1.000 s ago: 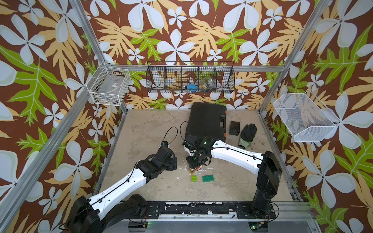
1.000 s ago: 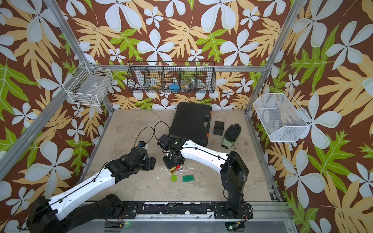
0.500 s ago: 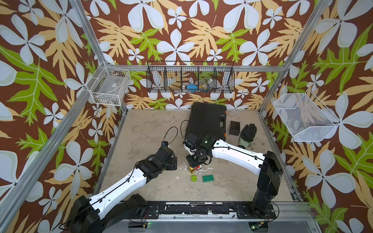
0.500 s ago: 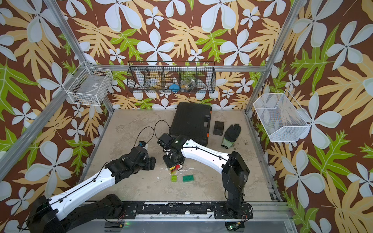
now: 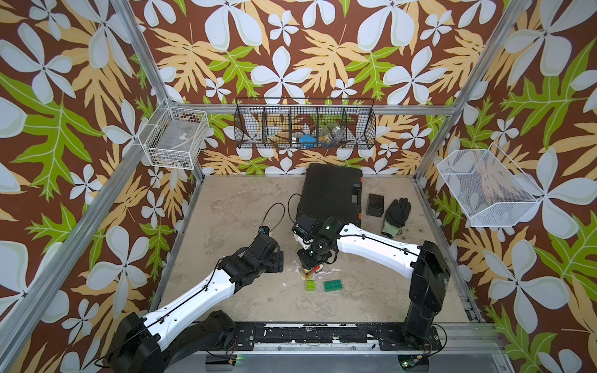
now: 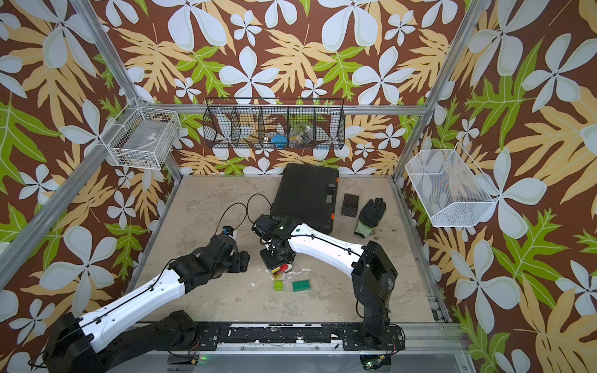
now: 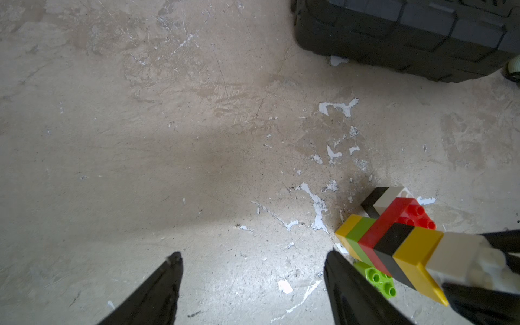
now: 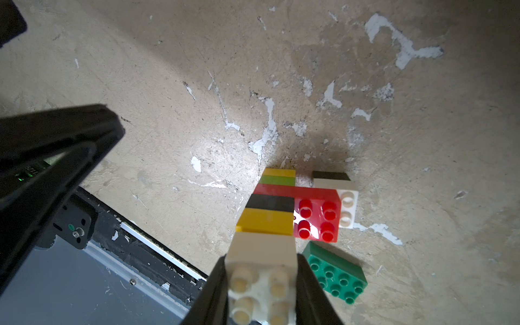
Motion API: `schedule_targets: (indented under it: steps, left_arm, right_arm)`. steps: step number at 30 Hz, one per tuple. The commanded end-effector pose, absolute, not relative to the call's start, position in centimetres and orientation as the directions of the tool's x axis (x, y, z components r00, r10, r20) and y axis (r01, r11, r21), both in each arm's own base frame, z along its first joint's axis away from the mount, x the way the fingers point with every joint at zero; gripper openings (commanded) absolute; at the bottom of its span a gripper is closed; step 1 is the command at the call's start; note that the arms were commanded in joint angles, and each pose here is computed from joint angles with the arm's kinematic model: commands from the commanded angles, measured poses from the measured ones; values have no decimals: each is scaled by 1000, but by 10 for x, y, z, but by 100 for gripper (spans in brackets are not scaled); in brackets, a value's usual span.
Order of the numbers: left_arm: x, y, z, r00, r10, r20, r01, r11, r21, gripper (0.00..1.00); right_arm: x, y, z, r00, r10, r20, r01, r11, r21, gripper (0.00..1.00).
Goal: Assemble a giraffe with lego
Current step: Assemble the lego brick with the lego brick.
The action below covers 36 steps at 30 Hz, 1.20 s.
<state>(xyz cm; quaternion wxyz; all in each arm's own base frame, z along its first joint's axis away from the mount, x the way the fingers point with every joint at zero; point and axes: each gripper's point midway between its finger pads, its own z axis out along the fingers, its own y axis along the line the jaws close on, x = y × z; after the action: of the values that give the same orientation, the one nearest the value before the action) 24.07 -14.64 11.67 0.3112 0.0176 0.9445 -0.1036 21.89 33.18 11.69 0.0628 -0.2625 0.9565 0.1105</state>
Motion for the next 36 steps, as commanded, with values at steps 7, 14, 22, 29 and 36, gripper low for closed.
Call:
schedule_targets:
  steps: [7, 14, 22, 29, 36]
  left_arm:
    - [243, -148, 117, -802, -25, -597, 107, 977, -185, 82]
    - [243, -148, 116, -802, -24, -597, 107, 977, -182, 82]
    - [243, -149, 118, -801, -25, -599, 108, 976, -186, 82]
    - [244, -150, 120, -800, -21, -600, 113, 976, -185, 82]
    - [246, -150, 125, -793, -23, -609, 115, 975, -188, 83]
  right_arm:
    - [215, 314, 105, -852, -510, -123, -522, 847, 103, 27]
    - [211, 301, 93, -849, -523, -77, -527, 848, 50, 27]
    - [200, 293, 70, -853, -521, -35, -522, 851, 49, 27]
    - [210, 305, 81, -859, -504, -87, -510, 857, 70, 30]
    - [233, 319, 127, -866, -444, -229, -474, 875, 97, 63]
